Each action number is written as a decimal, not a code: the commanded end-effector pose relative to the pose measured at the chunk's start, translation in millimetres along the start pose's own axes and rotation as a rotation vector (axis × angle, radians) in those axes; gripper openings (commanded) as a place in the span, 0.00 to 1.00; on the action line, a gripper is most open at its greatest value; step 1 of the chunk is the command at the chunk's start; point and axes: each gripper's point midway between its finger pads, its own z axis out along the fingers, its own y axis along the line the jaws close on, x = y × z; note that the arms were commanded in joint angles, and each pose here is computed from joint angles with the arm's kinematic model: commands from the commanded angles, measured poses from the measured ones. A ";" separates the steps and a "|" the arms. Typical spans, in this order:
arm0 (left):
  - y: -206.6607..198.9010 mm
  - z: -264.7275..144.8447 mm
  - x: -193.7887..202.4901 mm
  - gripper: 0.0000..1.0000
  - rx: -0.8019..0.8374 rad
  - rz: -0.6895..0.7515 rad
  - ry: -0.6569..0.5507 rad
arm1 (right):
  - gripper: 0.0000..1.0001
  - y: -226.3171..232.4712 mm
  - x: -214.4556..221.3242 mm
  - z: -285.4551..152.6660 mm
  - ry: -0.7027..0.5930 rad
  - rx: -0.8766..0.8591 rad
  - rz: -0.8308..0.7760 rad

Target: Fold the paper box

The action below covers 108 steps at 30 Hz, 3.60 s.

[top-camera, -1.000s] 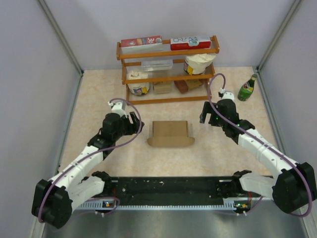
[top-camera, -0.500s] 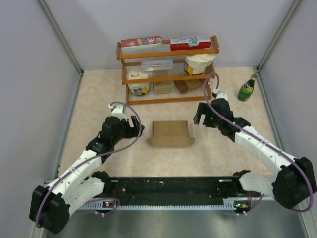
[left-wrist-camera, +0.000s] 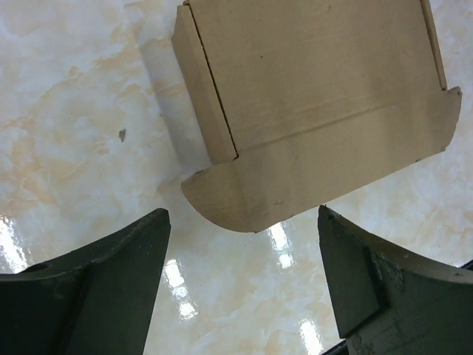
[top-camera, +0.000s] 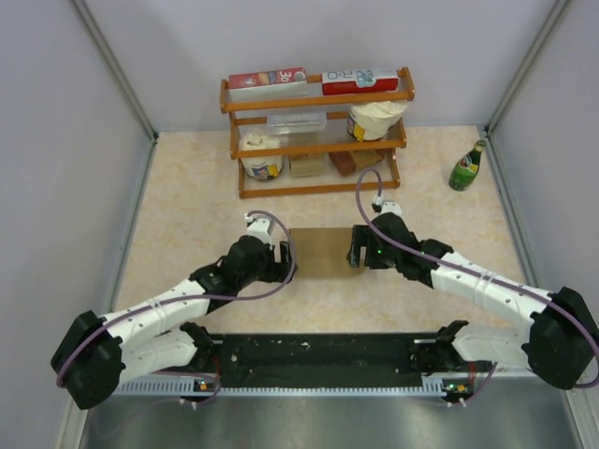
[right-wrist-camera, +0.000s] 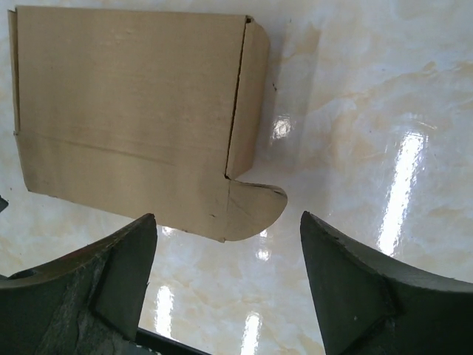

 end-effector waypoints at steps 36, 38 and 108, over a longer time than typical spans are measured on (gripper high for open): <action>-27.2 33.1 -0.6 0.71 0.069 -0.043 0.005 | 0.64 23.2 26.7 31.4 0.110 -0.076 0.004; -29.2 32.9 -0.8 0.71 0.079 -0.045 0.006 | 0.62 25.7 27.3 30.4 0.117 -0.088 0.005; -25.3 41.7 14.5 0.57 0.060 -0.006 0.073 | 0.38 27.5 30.4 40.4 0.143 -0.094 0.004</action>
